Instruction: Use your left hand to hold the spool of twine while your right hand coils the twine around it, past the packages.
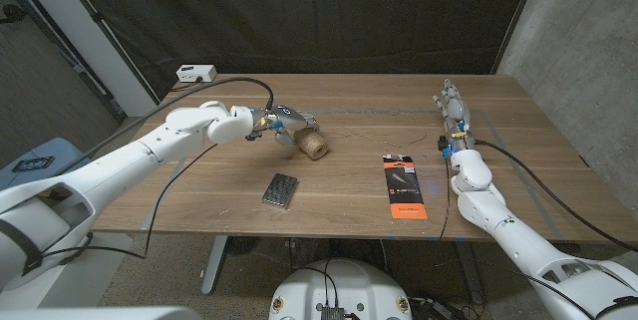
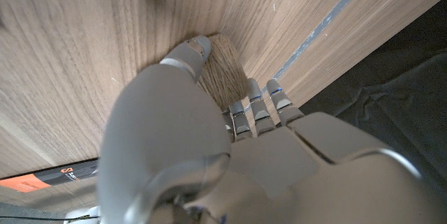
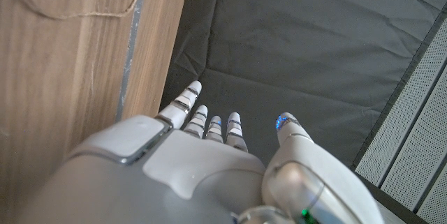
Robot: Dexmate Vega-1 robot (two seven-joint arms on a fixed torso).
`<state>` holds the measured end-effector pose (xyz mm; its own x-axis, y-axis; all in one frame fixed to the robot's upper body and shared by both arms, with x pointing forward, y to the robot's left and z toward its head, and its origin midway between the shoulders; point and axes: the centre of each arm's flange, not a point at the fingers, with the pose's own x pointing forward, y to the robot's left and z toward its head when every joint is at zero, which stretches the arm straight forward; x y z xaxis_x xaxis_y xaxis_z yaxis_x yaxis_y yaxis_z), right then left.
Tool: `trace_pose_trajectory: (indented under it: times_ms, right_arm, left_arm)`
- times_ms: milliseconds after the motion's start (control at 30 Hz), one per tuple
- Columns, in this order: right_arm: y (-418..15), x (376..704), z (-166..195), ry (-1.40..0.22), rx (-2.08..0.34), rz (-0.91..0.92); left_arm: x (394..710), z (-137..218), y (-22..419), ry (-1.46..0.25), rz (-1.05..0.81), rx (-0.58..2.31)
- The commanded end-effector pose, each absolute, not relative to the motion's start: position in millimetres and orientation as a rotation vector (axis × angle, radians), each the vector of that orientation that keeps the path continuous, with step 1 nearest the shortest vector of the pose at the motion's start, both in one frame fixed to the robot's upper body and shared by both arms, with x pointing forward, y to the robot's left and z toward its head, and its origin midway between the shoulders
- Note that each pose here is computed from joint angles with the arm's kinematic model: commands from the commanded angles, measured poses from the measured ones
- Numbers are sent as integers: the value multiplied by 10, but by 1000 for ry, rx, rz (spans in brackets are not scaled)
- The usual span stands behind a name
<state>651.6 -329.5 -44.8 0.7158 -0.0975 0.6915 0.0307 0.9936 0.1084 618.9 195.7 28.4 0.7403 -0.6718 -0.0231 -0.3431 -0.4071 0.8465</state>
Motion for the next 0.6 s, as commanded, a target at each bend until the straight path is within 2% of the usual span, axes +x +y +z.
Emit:
trace_pose_trajectory:
  times_ms: [33, 600]
  right_arm:
    - [-3316, 6513, -478, -768, 100, -77]
    - [-3331, 6520, -482, -762, 95, -68]
  left_arm:
    - [6209, 272, 1928, -748, -462, 2045]
    - [6197, 289, 1898, -792, -426, 2029]
